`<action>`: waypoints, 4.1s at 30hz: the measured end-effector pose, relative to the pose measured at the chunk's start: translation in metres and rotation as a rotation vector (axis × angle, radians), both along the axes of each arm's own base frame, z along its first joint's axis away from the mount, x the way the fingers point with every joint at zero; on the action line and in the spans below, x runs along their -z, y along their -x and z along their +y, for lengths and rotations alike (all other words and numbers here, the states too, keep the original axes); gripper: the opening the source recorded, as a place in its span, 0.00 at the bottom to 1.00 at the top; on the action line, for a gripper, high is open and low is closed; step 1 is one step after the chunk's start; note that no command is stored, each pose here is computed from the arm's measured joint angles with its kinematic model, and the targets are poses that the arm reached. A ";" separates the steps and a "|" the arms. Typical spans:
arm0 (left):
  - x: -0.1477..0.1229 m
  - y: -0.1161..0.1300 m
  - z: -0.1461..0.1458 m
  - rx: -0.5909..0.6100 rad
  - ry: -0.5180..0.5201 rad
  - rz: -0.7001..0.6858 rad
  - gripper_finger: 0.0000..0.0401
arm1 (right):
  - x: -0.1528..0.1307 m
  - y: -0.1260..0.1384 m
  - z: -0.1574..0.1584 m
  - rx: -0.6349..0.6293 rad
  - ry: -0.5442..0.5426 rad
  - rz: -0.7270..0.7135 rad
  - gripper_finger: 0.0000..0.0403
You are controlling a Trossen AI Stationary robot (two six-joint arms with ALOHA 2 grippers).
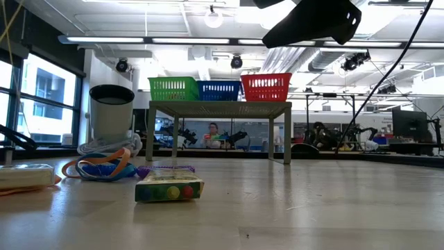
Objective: Pick & Place Office Desk Supplies
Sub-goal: Put the orange rubber band into the red bin on the shelf
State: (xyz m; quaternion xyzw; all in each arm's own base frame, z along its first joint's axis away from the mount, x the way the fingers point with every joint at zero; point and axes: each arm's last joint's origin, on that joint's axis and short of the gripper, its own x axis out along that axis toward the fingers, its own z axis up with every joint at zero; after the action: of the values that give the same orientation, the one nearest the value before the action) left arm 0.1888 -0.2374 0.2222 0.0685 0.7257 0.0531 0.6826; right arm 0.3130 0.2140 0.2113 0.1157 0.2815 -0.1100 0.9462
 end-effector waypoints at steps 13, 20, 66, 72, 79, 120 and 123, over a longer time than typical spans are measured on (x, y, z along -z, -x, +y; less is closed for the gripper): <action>0.000 -0.001 0.001 -0.054 -0.029 -0.038 0.19 | 0.000 0.000 0.001 -0.004 -0.011 0.003 0.62; 0.000 -0.001 0.002 -0.011 -0.068 -0.087 0.38 | 0.001 0.000 0.001 -0.010 -0.010 0.007 0.62; 0.076 0.033 0.015 0.120 0.016 0.088 0.41 | 0.001 -0.001 0.001 -0.029 0.003 0.009 0.62; 0.083 0.036 0.018 0.110 0.029 0.106 0.35 | 0.001 -0.001 0.001 -0.029 0.002 0.007 0.62; 0.087 0.038 0.021 0.119 0.029 0.120 0.09 | 0.000 -0.001 0.002 -0.029 -0.004 0.000 0.62; 0.063 0.036 0.024 -0.033 -0.095 0.080 0.00 | 0.000 -0.002 0.002 -0.031 -0.006 -0.007 0.62; 0.063 0.033 0.026 -0.057 -0.095 0.081 0.00 | 0.000 -0.002 0.002 -0.031 -0.006 -0.007 0.62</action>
State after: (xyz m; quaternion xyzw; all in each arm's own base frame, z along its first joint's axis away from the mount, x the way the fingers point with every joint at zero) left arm 0.1559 -0.2115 0.1592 0.0822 0.7509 0.1039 0.6470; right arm 0.3146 0.2157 0.2118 0.1143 0.2804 -0.0942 0.9484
